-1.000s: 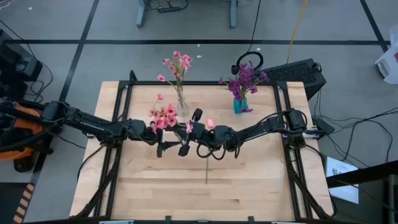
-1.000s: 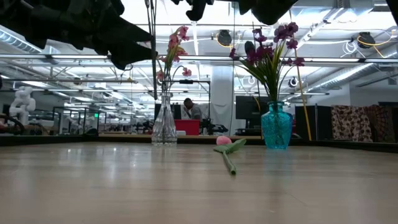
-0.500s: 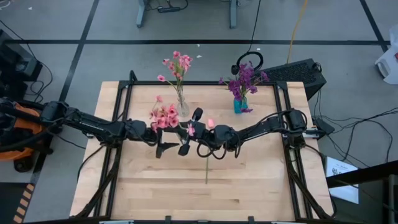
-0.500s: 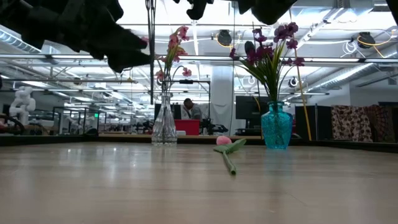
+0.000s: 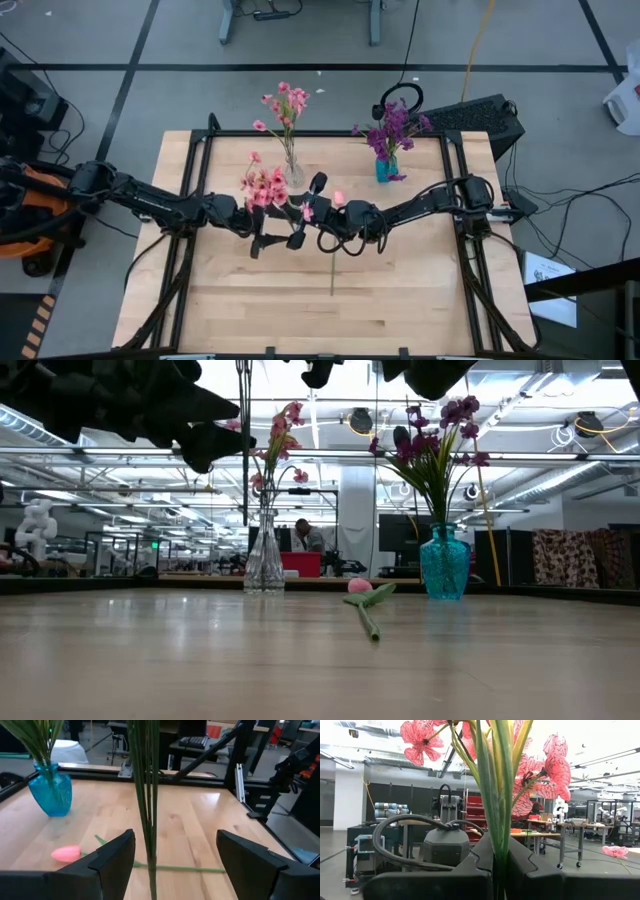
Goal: Sort flowers into vase by color
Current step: Put the left pink flower into the transparent vase
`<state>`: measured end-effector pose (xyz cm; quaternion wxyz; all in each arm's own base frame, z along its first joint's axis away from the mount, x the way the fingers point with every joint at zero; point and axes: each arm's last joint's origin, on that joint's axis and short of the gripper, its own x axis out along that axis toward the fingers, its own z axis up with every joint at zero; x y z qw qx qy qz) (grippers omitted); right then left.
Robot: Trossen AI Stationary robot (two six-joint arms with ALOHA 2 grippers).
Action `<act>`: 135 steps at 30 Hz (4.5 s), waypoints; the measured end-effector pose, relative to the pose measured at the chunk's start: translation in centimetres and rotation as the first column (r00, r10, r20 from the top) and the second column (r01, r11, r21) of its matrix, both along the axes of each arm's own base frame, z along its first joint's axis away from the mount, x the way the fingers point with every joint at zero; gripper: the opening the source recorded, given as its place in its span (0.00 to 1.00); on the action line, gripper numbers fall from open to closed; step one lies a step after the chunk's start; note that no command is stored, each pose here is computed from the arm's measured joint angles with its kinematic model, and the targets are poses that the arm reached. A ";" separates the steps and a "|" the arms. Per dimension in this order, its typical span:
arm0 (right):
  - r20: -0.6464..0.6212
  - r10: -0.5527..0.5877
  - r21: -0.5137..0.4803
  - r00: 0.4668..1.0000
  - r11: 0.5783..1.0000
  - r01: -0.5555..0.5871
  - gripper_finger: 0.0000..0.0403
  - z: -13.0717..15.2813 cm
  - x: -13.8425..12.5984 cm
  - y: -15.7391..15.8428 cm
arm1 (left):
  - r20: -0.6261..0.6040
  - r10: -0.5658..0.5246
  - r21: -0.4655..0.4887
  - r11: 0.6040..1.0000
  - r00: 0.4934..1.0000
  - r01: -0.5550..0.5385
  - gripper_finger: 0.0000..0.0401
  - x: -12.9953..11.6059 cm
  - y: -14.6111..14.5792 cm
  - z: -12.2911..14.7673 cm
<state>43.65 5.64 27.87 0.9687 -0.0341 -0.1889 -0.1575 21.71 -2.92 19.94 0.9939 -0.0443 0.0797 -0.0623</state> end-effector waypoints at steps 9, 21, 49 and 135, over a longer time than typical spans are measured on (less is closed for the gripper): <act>-0.006 -0.007 -0.018 1.000 1.000 0.007 0.03 0.0 0.0 0.0 | 0.013 0.017 -0.026 1.000 1.000 -0.016 0.49 1.0 0.2 -0.8; -0.009 -0.013 -0.025 1.000 1.000 0.013 0.03 0.0 0.0 0.0 | 0.001 0.030 -0.024 0.999 1.000 -0.030 0.14 1.1 0.4 -1.0; 0.013 -0.016 -0.025 1.000 1.000 0.016 0.03 0.2 -0.1 0.0 | -0.094 0.012 -0.015 1.000 0.995 -0.014 0.30 0.9 0.4 -1.9; -0.549 -0.046 0.211 0.835 0.958 0.192 0.63 2.2 -5.0 0.2 | -0.113 0.086 0.049 0.996 0.990 -0.081 0.05 1.5 1.3 -0.6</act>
